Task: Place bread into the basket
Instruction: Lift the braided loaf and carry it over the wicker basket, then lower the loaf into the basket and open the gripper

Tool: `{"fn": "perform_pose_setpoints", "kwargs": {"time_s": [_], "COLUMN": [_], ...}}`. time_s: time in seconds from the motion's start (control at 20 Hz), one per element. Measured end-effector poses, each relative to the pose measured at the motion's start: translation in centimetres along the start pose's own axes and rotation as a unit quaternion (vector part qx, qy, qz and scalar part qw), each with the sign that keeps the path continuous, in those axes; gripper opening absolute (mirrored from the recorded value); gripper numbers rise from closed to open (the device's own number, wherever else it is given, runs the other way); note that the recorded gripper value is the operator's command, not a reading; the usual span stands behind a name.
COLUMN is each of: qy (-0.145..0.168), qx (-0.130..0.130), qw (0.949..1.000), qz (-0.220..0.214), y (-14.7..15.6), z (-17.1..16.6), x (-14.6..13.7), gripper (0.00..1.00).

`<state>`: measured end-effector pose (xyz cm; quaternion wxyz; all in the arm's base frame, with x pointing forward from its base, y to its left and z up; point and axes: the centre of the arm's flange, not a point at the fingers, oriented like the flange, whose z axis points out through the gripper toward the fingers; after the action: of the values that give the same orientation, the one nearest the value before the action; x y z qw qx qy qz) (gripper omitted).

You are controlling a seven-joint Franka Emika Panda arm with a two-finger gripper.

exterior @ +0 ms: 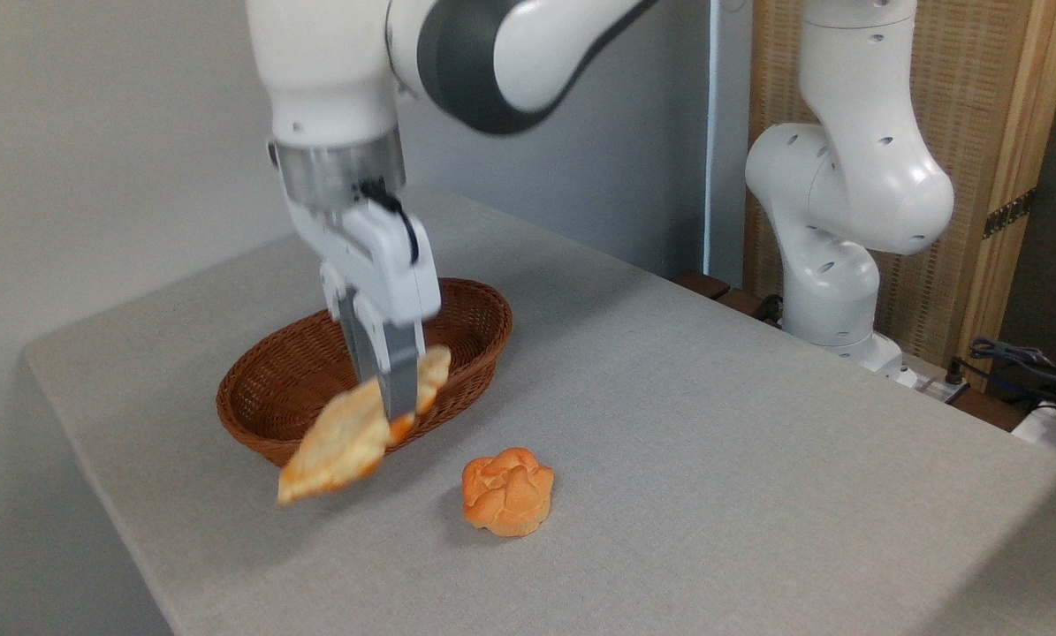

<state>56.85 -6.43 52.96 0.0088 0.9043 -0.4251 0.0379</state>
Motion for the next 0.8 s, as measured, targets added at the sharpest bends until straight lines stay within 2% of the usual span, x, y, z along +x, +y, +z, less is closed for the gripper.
{"fn": "perform_pose_setpoints", "kwargs": {"time_s": [0.1, 0.2, 0.25, 0.3, 0.35, 0.4, 0.55, 0.8], "qy": [0.0, -0.002, -0.004, -0.005, -0.005, -0.006, -0.011, -0.029], "qx": [-0.024, -0.041, -0.045, -0.048, -0.051, -0.054, -0.058, -0.07], "qw": [0.9996, 0.999, 0.9989, 0.9988, 0.9987, 0.9985, 0.9981, 0.9971], "qz": [0.014, 0.016, 0.011, 0.006, 0.001, -0.004, -0.017, -0.01], "y": [2.7, 5.1, 6.1, 7.1, 7.9, 8.8, 10.9, 12.2], "z": [-1.2, -1.4, -1.2, -1.0, -0.9, -0.7, -0.5, -0.1], "x": [0.9, 2.1, 2.7, 3.5, 4.0, 4.6, 5.9, 6.1], "gripper": [0.38, 0.47, 0.62, 0.86, 0.96, 1.0, 1.0, 1.0]}}
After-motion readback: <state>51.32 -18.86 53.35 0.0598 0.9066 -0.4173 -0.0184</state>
